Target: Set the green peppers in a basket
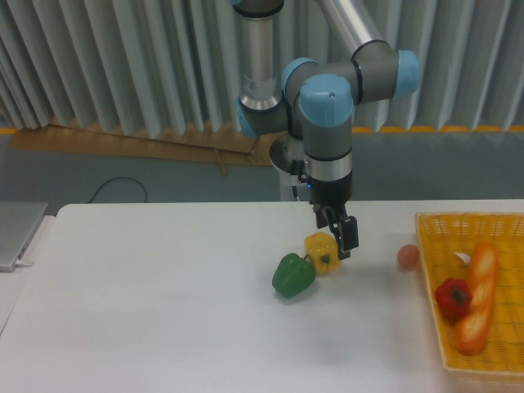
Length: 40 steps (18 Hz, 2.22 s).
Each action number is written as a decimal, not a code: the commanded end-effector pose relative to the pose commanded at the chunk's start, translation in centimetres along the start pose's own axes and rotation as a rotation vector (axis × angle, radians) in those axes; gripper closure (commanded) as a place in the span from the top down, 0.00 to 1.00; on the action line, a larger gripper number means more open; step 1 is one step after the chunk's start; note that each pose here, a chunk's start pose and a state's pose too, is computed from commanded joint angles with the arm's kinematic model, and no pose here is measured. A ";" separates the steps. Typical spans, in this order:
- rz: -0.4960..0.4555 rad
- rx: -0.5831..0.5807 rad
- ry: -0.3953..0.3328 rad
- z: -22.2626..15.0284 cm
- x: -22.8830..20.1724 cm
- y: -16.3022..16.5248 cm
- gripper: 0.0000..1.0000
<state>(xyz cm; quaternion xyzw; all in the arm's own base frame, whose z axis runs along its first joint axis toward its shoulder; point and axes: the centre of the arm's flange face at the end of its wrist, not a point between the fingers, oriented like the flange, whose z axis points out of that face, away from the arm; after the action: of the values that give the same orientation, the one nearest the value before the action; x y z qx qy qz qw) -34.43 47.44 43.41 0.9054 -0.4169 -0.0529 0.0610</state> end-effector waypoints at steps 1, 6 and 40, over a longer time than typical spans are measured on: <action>0.001 -0.012 -0.005 -0.5 0.1 0.1 1.00; -0.020 -0.004 -0.007 -0.6 0.3 0.2 1.00; -0.366 0.078 -0.027 -1.7 -0.2 -3.1 1.00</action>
<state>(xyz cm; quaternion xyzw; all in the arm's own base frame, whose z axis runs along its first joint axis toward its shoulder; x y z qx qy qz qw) -31.93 49.70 44.59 0.9670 -0.2476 -0.0591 0.0097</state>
